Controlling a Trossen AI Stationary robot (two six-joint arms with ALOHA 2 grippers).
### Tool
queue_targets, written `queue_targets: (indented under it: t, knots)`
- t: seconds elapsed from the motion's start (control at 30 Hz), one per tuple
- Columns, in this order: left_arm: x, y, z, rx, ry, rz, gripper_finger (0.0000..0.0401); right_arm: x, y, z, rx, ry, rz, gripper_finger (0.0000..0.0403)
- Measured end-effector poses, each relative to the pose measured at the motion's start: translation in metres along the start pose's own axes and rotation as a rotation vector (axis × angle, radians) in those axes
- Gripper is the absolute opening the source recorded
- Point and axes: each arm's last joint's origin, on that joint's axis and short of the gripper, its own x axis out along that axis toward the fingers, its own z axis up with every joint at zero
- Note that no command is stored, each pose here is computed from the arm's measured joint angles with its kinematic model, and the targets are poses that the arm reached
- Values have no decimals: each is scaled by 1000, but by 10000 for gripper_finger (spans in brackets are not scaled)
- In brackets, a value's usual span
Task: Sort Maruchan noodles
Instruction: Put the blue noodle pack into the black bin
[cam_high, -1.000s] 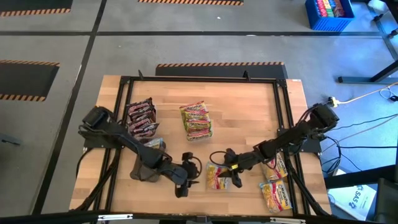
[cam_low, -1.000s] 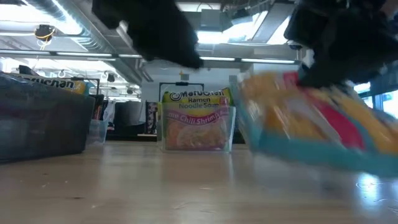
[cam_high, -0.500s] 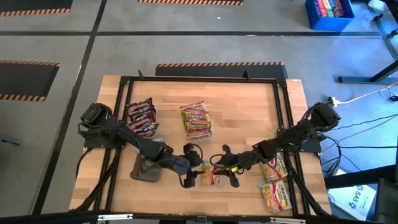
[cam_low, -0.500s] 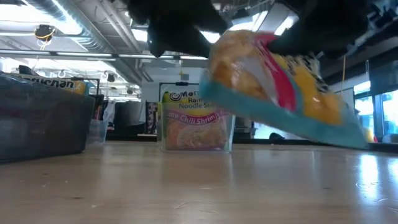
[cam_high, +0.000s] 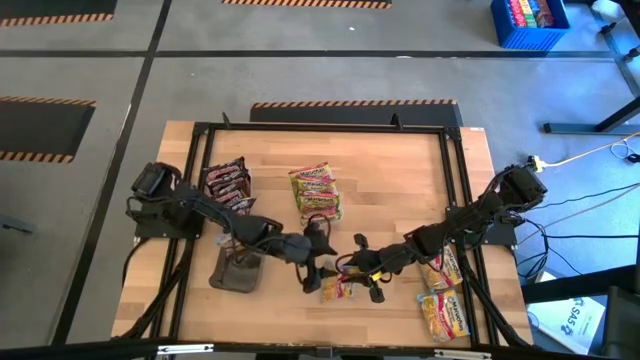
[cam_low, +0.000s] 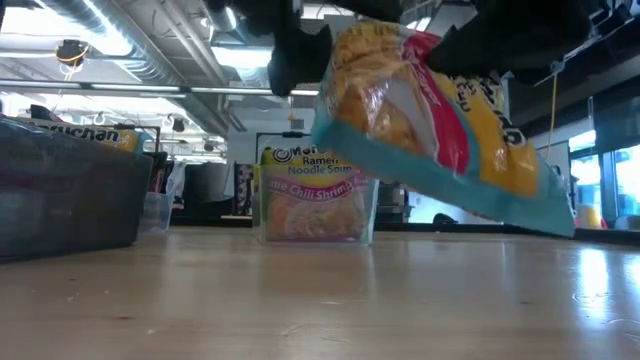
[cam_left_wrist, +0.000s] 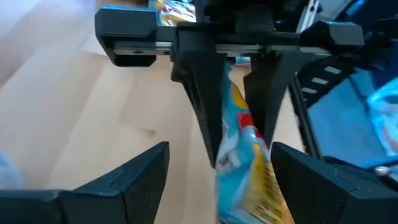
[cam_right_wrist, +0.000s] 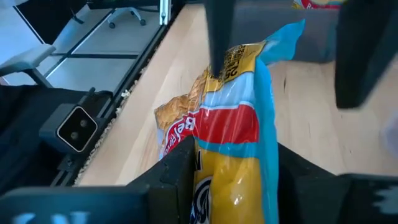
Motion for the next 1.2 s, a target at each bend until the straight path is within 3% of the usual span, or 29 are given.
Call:
queue_targets:
  t: [0.27, 0.6, 0.77, 1.03, 1.2]
  knots:
    - [16, 7, -11, -67, 95, -96, 265, 2, 2, 10, -56, -6, -2, 119]
    - [16, 7, -10, -66, 106, -117, 166, 3, 2, 11, -47, 1, -8, 120]
    - [16, 7, -11, -34, 99, -102, 143, 2, -3, 14, 88, -12, -27, 121]
    - [11, -1, -15, 43, 106, -85, 136, -21, 0, 24, 139, 76, 98, 189]
    - [-9, -19, -14, 162, 70, -41, 134, -51, 5, 20, 197, 232, 36, 212]
